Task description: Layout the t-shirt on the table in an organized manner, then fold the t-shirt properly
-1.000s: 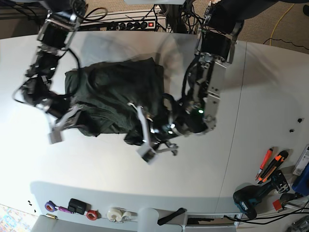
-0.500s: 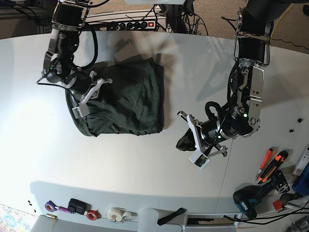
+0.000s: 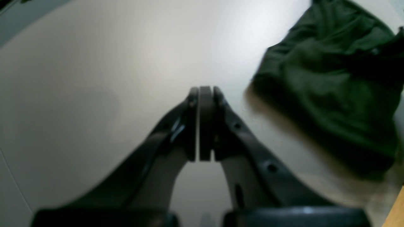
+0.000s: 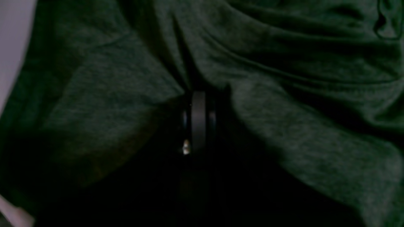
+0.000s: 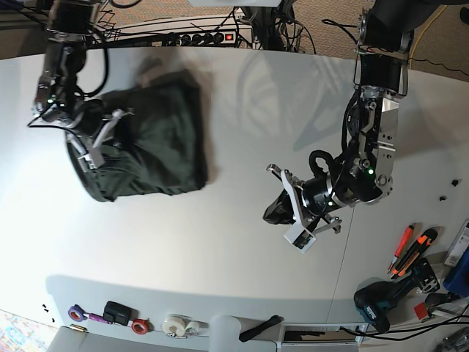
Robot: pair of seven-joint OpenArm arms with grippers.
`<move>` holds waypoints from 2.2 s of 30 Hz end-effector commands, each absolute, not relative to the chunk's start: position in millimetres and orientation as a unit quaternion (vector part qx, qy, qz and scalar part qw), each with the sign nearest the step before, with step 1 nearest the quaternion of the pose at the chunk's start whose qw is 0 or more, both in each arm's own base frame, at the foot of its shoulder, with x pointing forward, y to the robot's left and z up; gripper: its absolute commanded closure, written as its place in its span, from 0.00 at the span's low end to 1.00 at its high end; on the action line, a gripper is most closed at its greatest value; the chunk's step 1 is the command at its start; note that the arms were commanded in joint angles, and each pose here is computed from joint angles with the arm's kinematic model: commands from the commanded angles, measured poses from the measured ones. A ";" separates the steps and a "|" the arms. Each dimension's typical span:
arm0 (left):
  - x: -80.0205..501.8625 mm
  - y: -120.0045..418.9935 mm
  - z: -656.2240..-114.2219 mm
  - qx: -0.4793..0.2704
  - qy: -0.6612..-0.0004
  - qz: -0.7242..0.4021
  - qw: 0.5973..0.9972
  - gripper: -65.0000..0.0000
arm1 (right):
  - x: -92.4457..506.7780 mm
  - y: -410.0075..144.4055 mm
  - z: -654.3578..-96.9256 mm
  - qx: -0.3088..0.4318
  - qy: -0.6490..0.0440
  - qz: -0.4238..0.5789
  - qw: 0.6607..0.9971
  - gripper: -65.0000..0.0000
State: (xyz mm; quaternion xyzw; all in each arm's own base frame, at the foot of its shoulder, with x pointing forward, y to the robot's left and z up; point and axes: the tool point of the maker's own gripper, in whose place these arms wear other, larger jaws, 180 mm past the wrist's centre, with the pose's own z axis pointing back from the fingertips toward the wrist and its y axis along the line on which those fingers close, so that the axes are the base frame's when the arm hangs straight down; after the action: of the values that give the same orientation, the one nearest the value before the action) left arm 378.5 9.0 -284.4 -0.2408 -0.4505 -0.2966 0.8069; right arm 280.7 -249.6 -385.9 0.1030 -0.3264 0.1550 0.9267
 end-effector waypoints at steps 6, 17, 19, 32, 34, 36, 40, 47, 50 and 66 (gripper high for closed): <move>378.5 5.8 -274.0 -0.253 -0.469 -0.293 0.794 1.00 | 286.1 -315.3 -363.7 -0.010 -0.308 0.180 0.934 1.00; 372.2 5.4 -282.0 -0.257 -0.461 -0.290 0.798 1.00 | 257.7 -419.7 -382.8 -0.090 -0.240 0.094 0.962 1.00; 371.7 4.6 -281.5 -0.260 -0.461 -0.289 0.798 1.00 | 247.1 -437.9 -391.8 -0.097 -0.225 0.066 0.967 1.00; 366.0 -0.8 -280.0 -0.274 -0.461 -0.306 0.786 1.00 | 207.8 -516.6 -377.7 -0.157 -0.211 -0.108 0.959 1.00; 365.9 -0.9 -280.0 -0.274 -0.461 -0.307 0.786 1.00 | 205.6 -523.0 -371.8 -0.159 -0.219 -0.124 0.955 1.00; 365.7 -1.1 -280.0 -0.274 -0.461 -0.308 0.786 1.00 | 205.5 -526.1 -367.7 -0.158 -0.227 -0.129 0.952 1.00; 365.9 -1.3 -279.4 -0.275 -0.463 -0.307 0.785 1.00 | 209.0 -523.8 -366.4 -0.150 -0.237 -0.120 0.952 1.00; 369.7 -7.3 -261.8 -0.304 -0.496 -0.290 0.760 1.00 | 249.2 -533.1 -315.9 -0.140 -0.333 -0.120 0.925 1.00; 374.9 -8.5 -247.5 -0.314 -0.528 -0.277 0.739 1.00 | 277.1 -541.2 -263.0 -0.153 -0.389 -0.104 0.902 1.00; 350.5 72.4 -165.7 -0.279 -0.675 -0.232 0.642 1.00 | 309.1 -384.3 -99.8 -0.035 -0.641 0.110 0.759 1.00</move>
State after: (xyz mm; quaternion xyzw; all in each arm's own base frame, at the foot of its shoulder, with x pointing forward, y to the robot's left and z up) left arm 350.1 72.5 -184.6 -0.2740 -0.6541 -0.2291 0.6668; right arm 307.2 -384.5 -123.4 -0.0271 -0.6188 0.0974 0.7790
